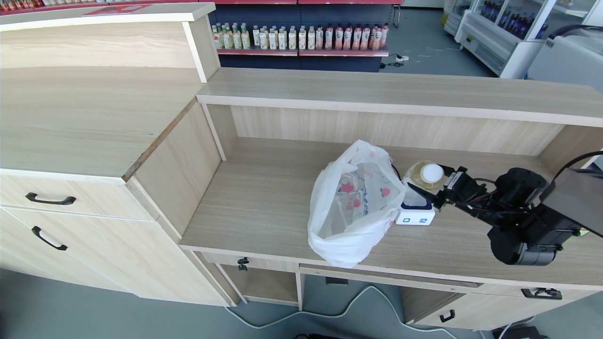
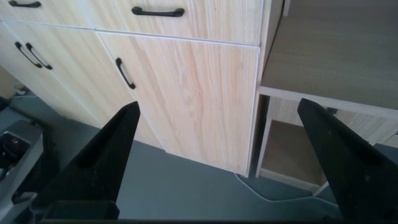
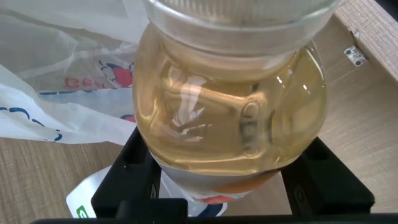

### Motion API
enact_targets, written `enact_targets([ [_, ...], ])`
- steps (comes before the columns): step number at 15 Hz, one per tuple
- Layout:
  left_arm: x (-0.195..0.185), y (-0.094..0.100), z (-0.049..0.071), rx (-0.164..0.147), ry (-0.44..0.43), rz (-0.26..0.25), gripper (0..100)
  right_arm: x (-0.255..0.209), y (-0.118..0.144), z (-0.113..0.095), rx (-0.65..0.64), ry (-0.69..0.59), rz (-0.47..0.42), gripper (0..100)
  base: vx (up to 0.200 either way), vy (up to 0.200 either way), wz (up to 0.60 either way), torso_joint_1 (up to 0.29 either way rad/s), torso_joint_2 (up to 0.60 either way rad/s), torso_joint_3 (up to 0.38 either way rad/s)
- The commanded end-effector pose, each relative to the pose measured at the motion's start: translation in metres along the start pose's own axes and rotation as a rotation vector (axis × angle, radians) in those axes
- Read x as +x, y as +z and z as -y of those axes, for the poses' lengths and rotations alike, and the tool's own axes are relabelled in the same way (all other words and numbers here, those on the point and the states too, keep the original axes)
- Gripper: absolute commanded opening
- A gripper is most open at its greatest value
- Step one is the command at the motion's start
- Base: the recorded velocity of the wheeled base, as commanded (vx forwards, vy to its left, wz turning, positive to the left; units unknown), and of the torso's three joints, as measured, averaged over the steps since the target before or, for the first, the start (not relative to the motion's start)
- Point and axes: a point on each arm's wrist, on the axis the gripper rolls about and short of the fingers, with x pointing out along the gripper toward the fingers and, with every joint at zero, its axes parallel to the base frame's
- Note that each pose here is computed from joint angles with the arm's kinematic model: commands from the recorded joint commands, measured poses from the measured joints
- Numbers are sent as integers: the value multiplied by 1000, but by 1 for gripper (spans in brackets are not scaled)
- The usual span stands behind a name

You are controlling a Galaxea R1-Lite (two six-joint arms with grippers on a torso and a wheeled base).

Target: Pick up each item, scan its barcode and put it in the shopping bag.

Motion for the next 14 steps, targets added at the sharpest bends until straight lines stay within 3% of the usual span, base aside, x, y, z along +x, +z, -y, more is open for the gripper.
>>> enact_targets([
  [1, 0, 0, 0, 0, 1, 1, 100, 0, -1, -1, 1, 3, 1, 0, 0, 0, 0, 0, 0, 0],
  [14, 0, 0, 0, 0, 1, 1, 100, -1, -6, -8, 18, 19, -9, 0, 0, 0, 0, 0, 0, 0],
])
